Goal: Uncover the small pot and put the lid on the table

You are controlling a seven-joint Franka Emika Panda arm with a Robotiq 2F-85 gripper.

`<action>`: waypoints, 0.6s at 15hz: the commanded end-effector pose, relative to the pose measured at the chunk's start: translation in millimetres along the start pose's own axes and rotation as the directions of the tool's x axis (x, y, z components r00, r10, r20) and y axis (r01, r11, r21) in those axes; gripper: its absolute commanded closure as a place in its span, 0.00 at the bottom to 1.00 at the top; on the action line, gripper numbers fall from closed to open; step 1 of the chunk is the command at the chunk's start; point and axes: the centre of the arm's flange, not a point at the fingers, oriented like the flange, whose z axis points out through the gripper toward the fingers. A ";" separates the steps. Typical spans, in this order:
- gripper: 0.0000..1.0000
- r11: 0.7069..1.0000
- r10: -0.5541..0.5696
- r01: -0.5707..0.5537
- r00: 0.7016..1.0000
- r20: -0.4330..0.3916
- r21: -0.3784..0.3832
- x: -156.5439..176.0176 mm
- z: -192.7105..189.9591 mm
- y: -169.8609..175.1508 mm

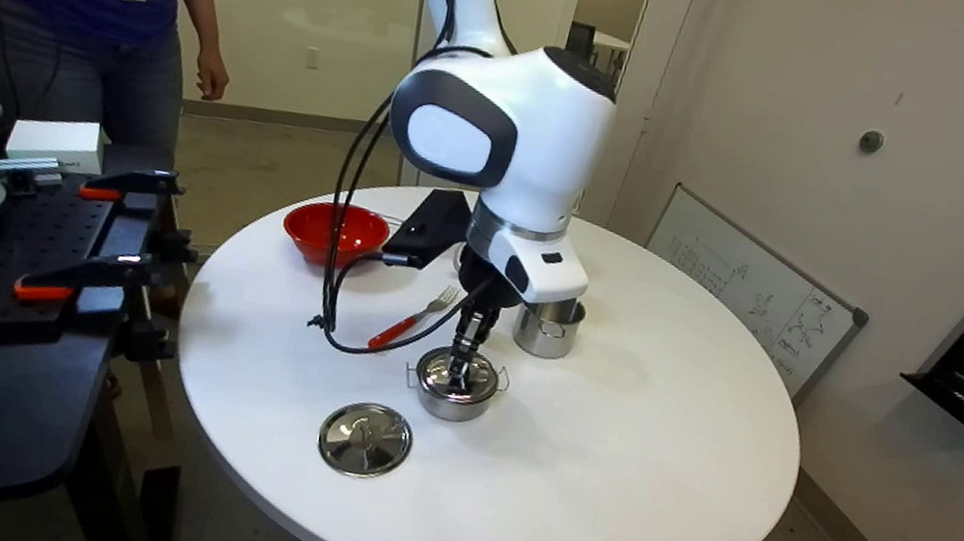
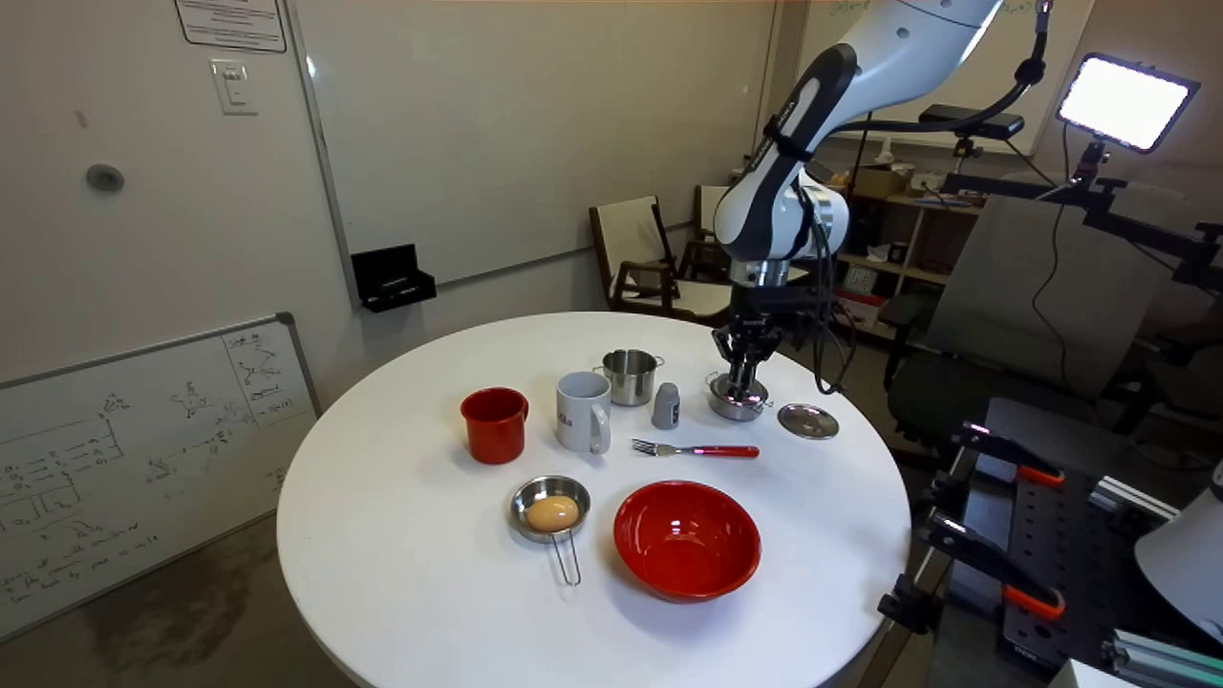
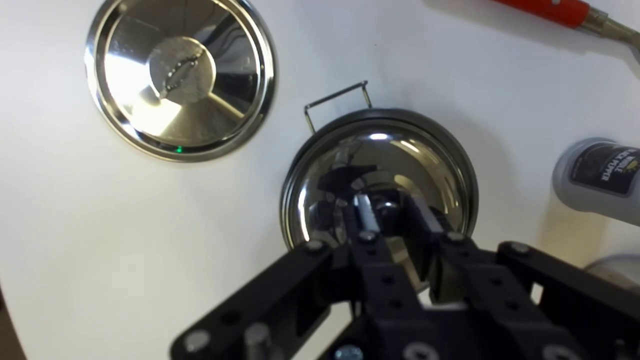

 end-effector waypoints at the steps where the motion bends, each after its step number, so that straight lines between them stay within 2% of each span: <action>1: 0.91 1.000 0.014 -0.014 1.000 0.003 0.007 -4.3 -6.4 -0.1; 6: 0.91 1.000 -0.017 0.017 1.000 -0.003 0.008 -11.3 -46.4 1.1; 9: 0.91 0.999 -0.034 0.033 0.998 0.046 0.014 -21.0 -62.5 -1.2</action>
